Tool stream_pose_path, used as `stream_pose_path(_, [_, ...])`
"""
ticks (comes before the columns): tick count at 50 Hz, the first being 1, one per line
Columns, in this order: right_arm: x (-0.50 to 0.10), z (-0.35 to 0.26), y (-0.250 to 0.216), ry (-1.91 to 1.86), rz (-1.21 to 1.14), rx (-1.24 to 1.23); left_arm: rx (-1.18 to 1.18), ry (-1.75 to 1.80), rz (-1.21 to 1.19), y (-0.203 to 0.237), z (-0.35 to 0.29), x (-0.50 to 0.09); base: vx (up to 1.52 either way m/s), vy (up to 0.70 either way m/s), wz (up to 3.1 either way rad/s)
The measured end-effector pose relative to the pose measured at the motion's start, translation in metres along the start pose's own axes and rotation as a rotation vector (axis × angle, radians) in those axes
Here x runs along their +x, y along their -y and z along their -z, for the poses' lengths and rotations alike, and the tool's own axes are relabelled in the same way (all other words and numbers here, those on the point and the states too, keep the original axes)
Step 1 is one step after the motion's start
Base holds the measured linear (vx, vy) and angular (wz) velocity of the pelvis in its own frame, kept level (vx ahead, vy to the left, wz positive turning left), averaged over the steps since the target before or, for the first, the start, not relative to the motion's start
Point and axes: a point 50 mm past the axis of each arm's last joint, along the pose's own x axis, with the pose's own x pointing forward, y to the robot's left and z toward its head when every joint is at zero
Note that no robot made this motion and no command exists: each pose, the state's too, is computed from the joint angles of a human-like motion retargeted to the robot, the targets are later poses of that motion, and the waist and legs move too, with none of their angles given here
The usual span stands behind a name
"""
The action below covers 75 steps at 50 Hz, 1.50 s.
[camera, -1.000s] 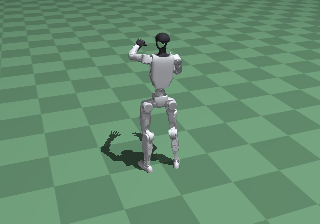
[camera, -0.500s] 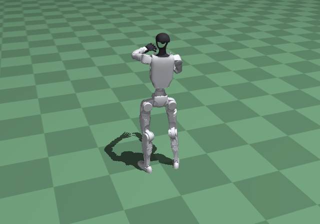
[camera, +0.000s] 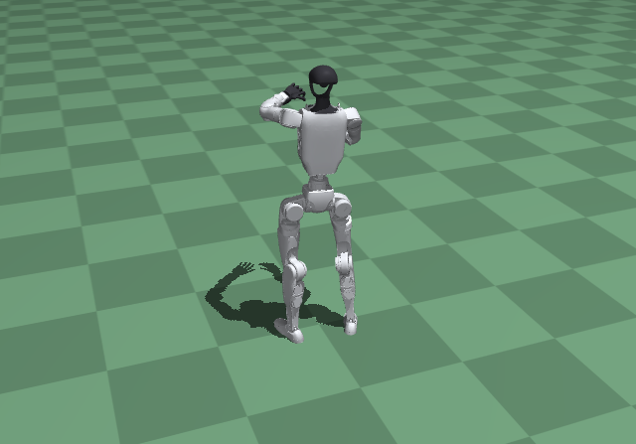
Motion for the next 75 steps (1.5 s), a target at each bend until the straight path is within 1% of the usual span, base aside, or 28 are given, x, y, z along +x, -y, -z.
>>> stream_pose_path(3, [0.001, -0.001, 0.001, -0.005, 0.008, 0.017, -0.147, -0.068, -0.043, 0.001, 0.004, -0.002, 0.00, 0.00, 0.00])
stream_pose_path(5, [0.001, -0.003, 0.002, -0.007, 0.019, 0.035, -0.309, -0.133, -0.089, 0.003, 0.007, -0.005, 0.00, 0.00, 0.00])
stream_pose_path(10, [-0.002, -0.010, 0.008, 0.007, 0.072, 0.125, -0.906, -0.294, -0.278, 0.011, 0.010, -0.020, 0.00, 0.00, 0.00])
stream_pose_path(13, [-0.009, -0.013, 0.010, 0.016, 0.105, 0.189, -1.302, -0.350, -0.412, 0.021, 0.004, -0.032, 0.00, 0.00, 0.00])
stream_pose_path(15, [-0.014, -0.013, 0.011, 0.019, 0.122, 0.222, -1.524, -0.371, -0.493, 0.028, -0.001, -0.041, 0.00, 0.00, 0.00])
stream_pose_path(17, [-0.019, -0.011, 0.011, 0.018, 0.138, 0.244, -1.678, -0.382, -0.552, 0.035, -0.008, -0.050, 0.00, 0.00, 0.00])
stream_pose_path(20, [-0.024, -0.009, 0.011, 0.017, 0.167, 0.263, -1.820, -0.386, -0.615, 0.042, -0.016, -0.063, 0.00, 0.00, 0.00])
stream_pose_path(23, [-0.026, -0.008, 0.011, 0.019, 0.201, 0.281, -1.876, -0.386, -0.648, 0.047, -0.024, -0.074, 0.00, 0.00, 0.00])
stream_pose_path(27, [-0.029, -0.013, 0.012, 0.048, 0.235, 0.310, -1.889, -0.389, -0.680, 0.049, -0.030, -0.086, 0.00, 0.00, 0.00])
stream_pose_path(37, [-0.046, -0.053, 0.026, 0.258, 0.265, 0.410, -1.821, -0.394, -0.766, 0.042, -0.035, -0.110, 0.00, 0.00, 0.00])
stream_pose_path(43, [-0.057, -0.061, 0.033, 0.306, 0.257, 0.437, -1.788, -0.401, -0.813, 0.038, -0.043, -0.127, 0.00, 0.00, 0.00])
stream_pose_path(48, [-0.054, -0.071, 0.038, 0.345, 0.244, 0.458, -1.757, -0.409, -0.810, 0.037, -0.053, -0.142, 0.00, 0.00, 0.00])
stream_pose_path(52, [-0.044, -0.094, 0.049, 0.444, 0.242, 0.483, -1.743, -0.429, -0.780, 0.041, -0.060, -0.154, 0.00, 0.00, 0.00])
stream_pose_path(58, [-0.022, -0.146, 0.076, 0.632, 0.238, 0.457, -1.773, -0.499, -0.716, 0.053, -0.071, -0.171, 0.00, 0.00, 0.00])
stream_pose_path(62, [0.001, -0.176, 0.097, 0.679, 0.262, 0.399, -1.817, -0.551, -0.677, 0.062, -0.078, -0.179, 0.03, 0.01, 0.16])
stream_pose_path(69, [0.046, -0.203, 0.149, 0.599, 0.418, 0.205, -1.876, -0.570, -0.619, 0.069, -0.090, -0.185, 0.05, 0.01, 0.30])
stream_pose_path(75, [0.071, -0.199, 0.201, 0.408, 0.516, 0.024, -1.916, -0.526, -0.548, 0.072, -0.099, -0.185, 0.04, 0.00, 0.31])
